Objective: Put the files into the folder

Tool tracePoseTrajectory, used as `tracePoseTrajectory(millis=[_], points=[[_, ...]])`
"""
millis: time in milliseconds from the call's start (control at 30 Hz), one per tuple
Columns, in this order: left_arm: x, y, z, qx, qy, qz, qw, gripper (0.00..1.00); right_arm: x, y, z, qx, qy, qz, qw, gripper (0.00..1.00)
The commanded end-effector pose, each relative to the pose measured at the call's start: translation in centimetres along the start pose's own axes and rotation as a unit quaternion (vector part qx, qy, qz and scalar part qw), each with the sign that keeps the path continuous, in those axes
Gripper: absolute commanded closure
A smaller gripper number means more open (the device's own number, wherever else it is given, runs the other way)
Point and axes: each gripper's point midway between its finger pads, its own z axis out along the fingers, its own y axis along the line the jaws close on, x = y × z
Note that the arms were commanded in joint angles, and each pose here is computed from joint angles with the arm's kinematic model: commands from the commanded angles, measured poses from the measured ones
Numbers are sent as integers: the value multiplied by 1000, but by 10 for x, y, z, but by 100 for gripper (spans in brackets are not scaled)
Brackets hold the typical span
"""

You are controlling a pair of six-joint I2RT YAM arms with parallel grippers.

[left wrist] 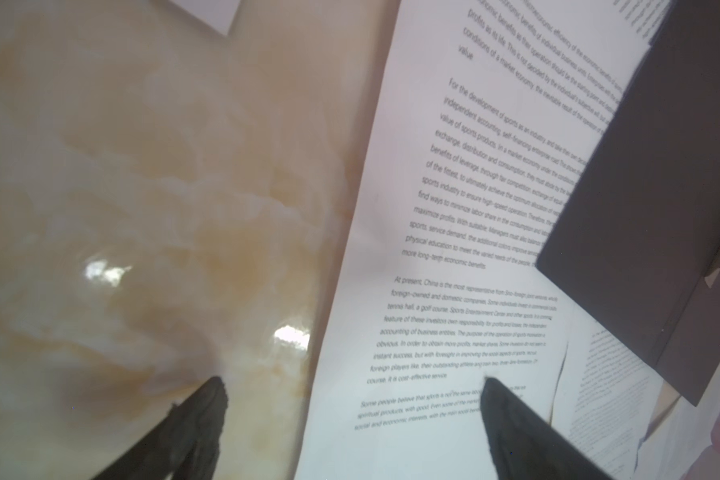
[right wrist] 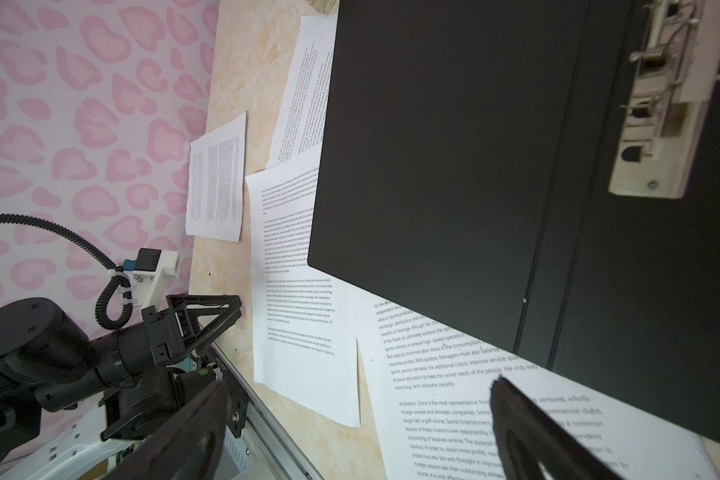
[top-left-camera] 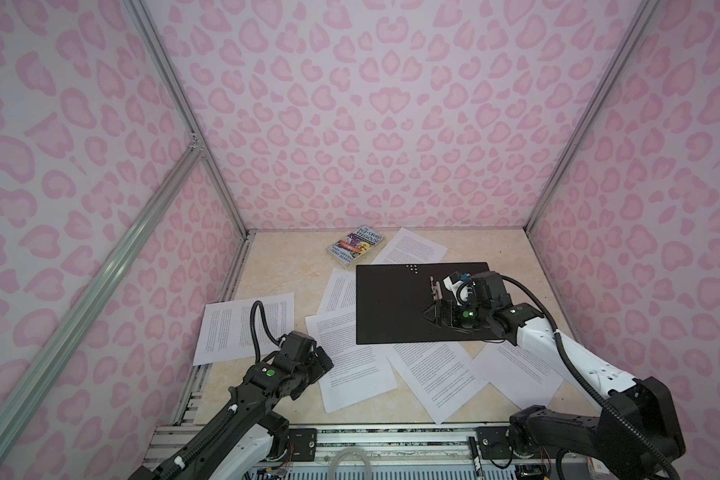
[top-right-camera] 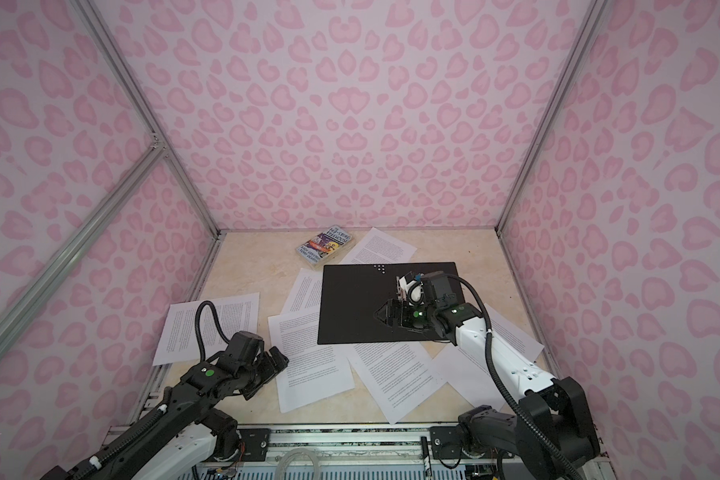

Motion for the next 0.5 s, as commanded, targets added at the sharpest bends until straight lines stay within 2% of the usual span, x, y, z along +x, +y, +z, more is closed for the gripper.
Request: tracePoseTrajectory(millis=[0,200,300,467], points=[[-5,-8,6,22,10,17,1000,3,-4,4,4,-19,-17,3,1000,3],[-11,-2,21,42,41,-8,998,5,-16,10,8,-52,-50,31,997,3],[-14,-6,27,73,52,-17,996,4,-20,6,14,-53,-57,42,996,3],[-15,-9,36,95,74,-8,993,2,-26,6,25,-71,-62,64,994,3]])
